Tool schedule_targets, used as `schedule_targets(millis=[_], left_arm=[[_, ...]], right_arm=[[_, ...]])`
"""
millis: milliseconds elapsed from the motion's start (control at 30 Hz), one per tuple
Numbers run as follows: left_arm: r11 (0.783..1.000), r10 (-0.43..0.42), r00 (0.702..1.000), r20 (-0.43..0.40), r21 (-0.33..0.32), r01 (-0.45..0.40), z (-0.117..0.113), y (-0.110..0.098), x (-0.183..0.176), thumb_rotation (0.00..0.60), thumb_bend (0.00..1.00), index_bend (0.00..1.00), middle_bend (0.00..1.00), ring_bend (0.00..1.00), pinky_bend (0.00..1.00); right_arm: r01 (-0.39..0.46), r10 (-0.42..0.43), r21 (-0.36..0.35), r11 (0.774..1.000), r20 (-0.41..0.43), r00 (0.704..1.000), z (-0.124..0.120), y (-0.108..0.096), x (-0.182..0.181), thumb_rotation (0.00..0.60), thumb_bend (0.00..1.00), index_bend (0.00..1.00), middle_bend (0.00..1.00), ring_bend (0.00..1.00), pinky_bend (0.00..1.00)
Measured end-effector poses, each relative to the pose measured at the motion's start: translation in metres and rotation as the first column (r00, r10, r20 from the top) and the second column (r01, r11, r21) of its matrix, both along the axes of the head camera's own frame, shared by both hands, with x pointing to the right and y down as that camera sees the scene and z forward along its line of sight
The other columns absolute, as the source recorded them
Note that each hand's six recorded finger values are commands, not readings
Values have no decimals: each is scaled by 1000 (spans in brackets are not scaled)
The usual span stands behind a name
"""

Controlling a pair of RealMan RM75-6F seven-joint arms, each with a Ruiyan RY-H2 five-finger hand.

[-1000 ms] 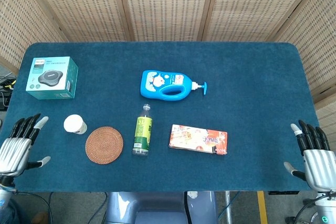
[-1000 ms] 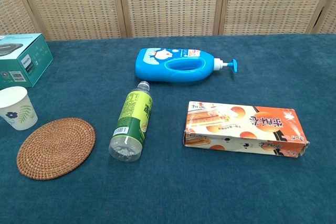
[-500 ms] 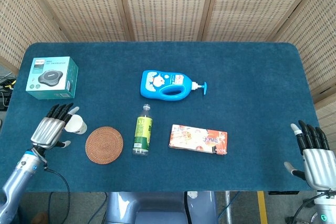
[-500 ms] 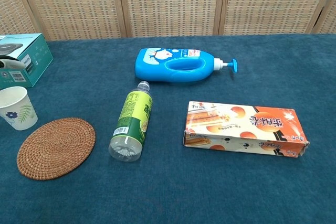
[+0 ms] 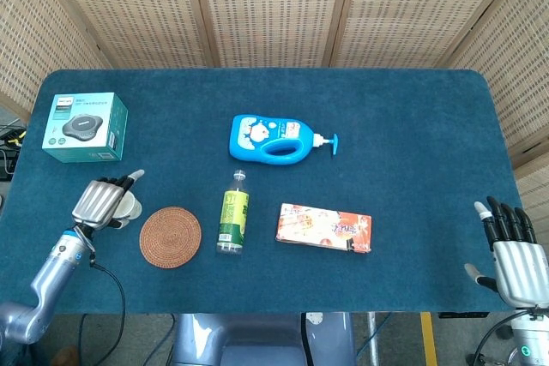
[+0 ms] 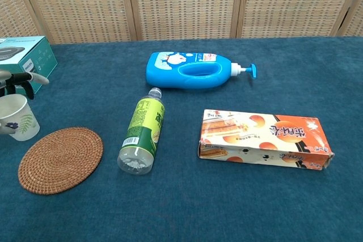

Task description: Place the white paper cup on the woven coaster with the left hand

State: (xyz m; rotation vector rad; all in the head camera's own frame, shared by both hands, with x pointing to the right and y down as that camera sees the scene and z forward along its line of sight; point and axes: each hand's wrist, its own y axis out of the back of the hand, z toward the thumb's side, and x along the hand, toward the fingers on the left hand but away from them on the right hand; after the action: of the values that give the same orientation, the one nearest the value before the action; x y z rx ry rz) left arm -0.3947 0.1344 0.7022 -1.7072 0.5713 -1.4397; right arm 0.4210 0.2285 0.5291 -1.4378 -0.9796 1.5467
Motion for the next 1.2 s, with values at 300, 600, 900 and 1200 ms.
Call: schedule_targets(millis=[300,600,900,1200], left_arm=[[999,-46,998,-42,23,47,-6,-8,-7,600,0,254,469,541,487],[995,-42,985,-166,79,56,-45,-12,1,600,0,254,457,530,487],[999,24,956,-292,-18,-31,-63,14,46,600,0,254,451,522,488],[988,52,960,-275,-122,-89,-39,36,74,600,0,254,443,518,488]], right_arm=[[-2,2,1,1000,5,1000,-1,0,0,600,0,50,0,0,0],[-4,4,0,1000,12,1000,-2,0,0,600,0,52,0,0,0],[-9,9,5,1000,19,1000,-4,0,2,600,0,64,0,0,0],[-15,15,9,1000,25,1000,-5,-1,4,600,0,66,0,0,0]])
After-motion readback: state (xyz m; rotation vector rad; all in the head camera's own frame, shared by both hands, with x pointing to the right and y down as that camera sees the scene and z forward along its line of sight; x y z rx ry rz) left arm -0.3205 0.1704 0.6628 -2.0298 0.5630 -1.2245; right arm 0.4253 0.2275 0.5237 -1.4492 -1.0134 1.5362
